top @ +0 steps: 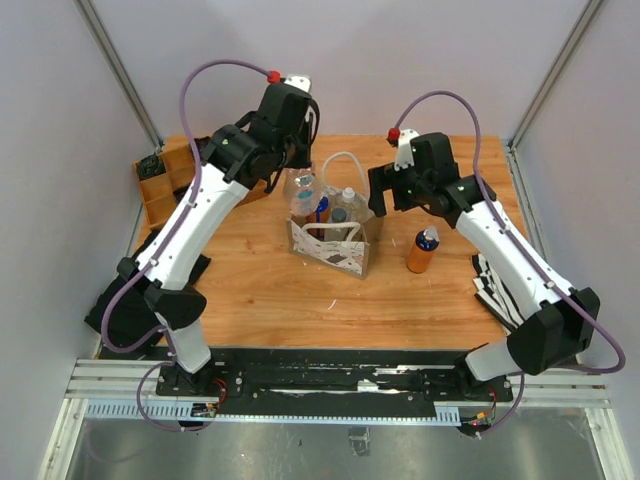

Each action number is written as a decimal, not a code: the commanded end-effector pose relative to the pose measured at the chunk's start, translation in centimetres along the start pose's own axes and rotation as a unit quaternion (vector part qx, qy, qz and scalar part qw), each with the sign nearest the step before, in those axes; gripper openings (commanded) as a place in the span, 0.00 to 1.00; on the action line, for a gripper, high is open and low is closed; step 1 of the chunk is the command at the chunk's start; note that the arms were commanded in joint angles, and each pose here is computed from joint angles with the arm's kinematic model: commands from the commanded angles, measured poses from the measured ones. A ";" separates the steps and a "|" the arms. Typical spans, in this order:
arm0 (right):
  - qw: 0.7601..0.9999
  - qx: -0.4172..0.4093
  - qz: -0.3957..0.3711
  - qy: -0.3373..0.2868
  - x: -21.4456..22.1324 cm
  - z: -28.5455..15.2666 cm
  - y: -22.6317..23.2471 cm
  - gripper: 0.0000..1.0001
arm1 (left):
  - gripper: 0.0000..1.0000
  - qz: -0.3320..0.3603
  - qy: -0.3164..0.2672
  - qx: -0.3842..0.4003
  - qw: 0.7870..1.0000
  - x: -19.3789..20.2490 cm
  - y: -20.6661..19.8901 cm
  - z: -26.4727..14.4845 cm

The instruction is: Take the personal care products out of the canvas bag

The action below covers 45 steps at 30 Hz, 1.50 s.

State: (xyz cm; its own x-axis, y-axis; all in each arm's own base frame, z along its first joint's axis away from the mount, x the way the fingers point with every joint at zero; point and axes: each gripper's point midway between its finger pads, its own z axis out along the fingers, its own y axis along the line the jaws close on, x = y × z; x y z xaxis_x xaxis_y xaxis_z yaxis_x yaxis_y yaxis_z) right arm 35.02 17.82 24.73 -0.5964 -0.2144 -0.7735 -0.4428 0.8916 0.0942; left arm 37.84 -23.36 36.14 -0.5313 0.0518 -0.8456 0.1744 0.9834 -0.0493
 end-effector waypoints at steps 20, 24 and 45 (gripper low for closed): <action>0.997 -0.034 -0.070 -0.005 -3.9 8.4 6.6 0.63 | 0.01 -0.053 -0.144 -0.089 0.984 -5.2 7.3 -9.7; 0.997 -0.004 -0.076 0.002 -3.7 9.5 5.8 0.60 | 0.01 -0.055 -0.129 -0.084 0.987 -3.0 7.3 -9.0; 0.995 -0.001 -0.079 0.061 -0.8 11.3 5.4 0.50 | 0.01 -0.104 -0.092 -0.072 0.988 7.9 8.1 -5.1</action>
State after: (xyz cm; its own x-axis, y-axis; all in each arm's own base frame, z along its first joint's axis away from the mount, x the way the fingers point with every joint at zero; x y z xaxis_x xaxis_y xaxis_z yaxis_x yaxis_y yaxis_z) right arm 41.14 26.86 18.57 -0.5982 -0.3762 -0.7076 -0.5232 0.8521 -0.0107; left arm 29.68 -13.57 27.72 -0.5372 -0.0196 -0.8433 -0.0221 0.9997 -0.0091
